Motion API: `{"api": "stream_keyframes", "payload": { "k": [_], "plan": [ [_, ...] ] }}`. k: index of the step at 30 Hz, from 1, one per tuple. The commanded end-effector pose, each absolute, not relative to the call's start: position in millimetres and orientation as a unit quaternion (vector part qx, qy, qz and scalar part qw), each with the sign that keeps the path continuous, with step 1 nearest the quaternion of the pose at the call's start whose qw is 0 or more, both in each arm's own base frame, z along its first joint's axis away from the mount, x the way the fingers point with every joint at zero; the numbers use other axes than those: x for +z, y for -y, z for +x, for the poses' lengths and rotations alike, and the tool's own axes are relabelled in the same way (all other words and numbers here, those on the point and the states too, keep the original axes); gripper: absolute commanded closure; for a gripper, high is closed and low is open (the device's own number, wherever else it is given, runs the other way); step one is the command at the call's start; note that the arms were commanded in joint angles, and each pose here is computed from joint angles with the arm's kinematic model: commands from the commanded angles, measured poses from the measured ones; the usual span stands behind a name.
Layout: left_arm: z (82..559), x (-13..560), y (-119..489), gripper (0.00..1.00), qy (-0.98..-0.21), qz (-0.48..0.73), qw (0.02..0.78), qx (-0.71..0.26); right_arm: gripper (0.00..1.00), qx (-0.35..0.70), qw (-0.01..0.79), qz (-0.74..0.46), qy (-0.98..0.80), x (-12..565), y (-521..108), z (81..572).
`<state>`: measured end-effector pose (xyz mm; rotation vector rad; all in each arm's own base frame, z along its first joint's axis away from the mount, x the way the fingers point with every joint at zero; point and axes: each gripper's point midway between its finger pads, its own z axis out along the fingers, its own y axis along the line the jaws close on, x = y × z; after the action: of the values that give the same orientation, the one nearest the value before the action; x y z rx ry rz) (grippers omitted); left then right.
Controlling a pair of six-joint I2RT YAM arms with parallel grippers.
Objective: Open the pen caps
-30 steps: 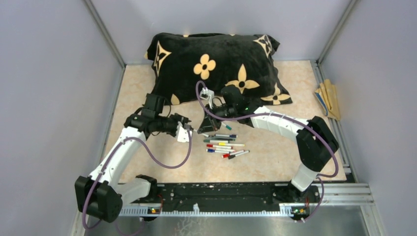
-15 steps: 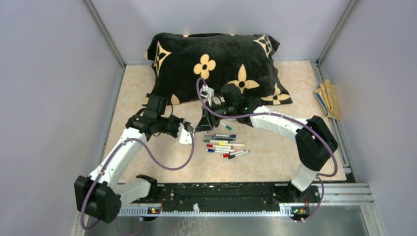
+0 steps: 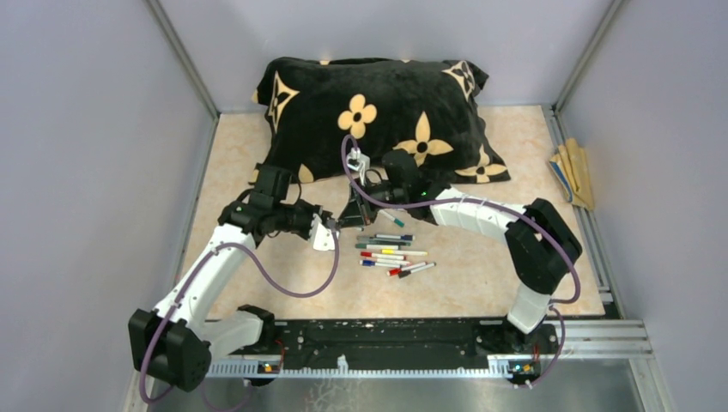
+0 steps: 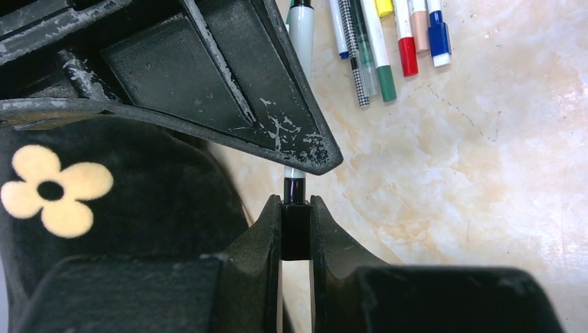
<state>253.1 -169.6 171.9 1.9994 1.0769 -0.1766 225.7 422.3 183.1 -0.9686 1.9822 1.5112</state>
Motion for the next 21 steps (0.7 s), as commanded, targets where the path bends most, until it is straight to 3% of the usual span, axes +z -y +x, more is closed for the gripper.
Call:
{"api": "stream_keyframes", "payload": {
  "k": [1,8,15,18,21],
  "plan": [
    [255,168,169,1.0,-0.442,0.792,0.416,-0.067,1.0,0.535,0.262,-0.36,-0.718,191,-419,227],
    [276,132,139,1.0,-0.488,0.796,0.359,0.005,1.0,0.497,0.282,-0.344,-0.745,181,-378,226],
    [303,122,119,1.0,-0.519,0.781,0.345,0.05,1.0,0.46,0.244,-0.343,-0.781,155,-347,205],
    [312,123,116,1.0,-0.546,0.756,0.359,0.042,1.0,0.423,0.283,-0.322,-0.799,153,-330,217],
    [308,115,123,1.0,-0.595,0.717,0.364,-0.008,1.0,0.326,0.38,-0.229,-0.835,154,-294,264]
  ]
}}
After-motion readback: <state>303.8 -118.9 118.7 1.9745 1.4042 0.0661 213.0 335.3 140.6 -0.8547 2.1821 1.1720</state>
